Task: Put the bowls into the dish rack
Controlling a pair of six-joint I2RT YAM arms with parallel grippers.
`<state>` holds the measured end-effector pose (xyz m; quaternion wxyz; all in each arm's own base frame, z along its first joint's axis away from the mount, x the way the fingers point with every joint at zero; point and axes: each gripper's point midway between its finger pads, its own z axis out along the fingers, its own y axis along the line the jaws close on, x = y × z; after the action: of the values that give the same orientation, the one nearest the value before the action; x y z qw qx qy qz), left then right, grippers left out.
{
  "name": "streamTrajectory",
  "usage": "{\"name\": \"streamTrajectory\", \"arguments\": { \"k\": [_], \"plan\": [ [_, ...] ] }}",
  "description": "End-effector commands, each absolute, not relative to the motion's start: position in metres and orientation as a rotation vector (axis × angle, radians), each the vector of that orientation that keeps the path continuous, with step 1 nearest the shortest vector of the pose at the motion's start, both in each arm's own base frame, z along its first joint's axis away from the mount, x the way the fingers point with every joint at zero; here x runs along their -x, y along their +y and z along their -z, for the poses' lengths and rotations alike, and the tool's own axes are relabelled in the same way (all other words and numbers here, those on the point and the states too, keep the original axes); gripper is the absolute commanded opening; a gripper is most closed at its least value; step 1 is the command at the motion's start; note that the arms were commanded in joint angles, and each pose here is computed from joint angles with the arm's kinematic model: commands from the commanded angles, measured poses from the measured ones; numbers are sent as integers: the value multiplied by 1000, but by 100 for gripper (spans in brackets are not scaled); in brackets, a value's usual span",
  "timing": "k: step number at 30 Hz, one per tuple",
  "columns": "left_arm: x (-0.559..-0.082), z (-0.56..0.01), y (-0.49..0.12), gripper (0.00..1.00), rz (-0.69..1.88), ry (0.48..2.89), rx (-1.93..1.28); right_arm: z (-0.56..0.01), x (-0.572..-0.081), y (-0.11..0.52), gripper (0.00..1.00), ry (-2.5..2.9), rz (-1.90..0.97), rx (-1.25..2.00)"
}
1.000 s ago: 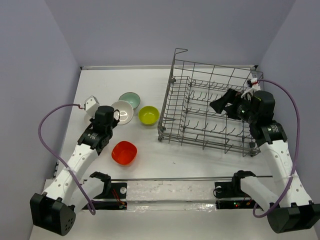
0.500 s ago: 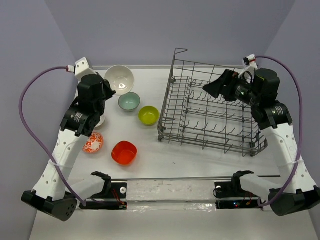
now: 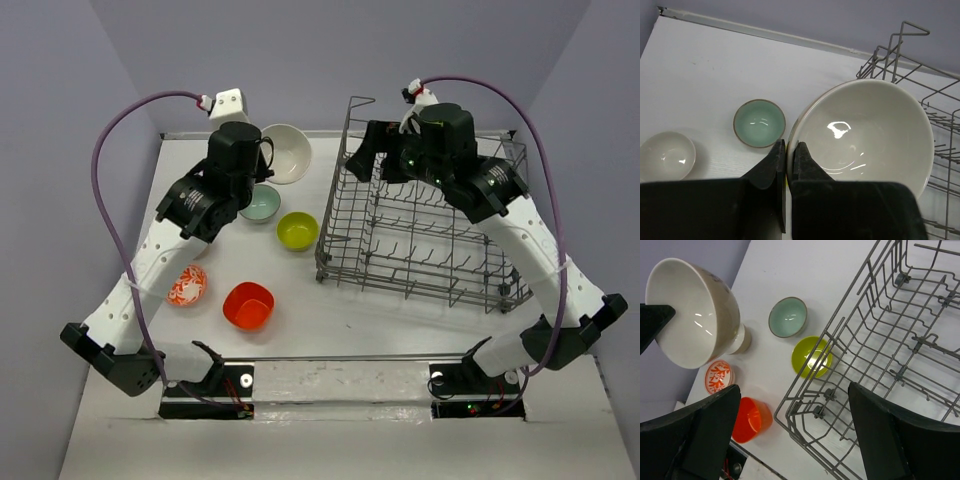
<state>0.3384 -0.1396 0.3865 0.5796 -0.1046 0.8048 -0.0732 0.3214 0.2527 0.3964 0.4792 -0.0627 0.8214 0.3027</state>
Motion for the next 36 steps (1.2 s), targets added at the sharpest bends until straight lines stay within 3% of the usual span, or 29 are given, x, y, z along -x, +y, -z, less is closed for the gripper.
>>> {"name": "streamTrajectory", "arguments": {
  "k": [1,19,22,32,36],
  "plan": [
    [-336,-432,-142,0,222,1752,278,-400,-324,259,93,1992,-569,133],
    [-321,-411,-194,0,266,1808,172,-391,-343,279,85,1965,-460,52],
    [-317,-412,-198,0,289,1803,169,-387,-346,280,80,1975,-443,52],
    [-314,-415,-210,0,310,1793,145,-375,-347,287,47,2002,-454,56],
    [-314,-417,-215,0,328,1785,139,-370,-348,287,45,2015,-444,56]
  ]
}}
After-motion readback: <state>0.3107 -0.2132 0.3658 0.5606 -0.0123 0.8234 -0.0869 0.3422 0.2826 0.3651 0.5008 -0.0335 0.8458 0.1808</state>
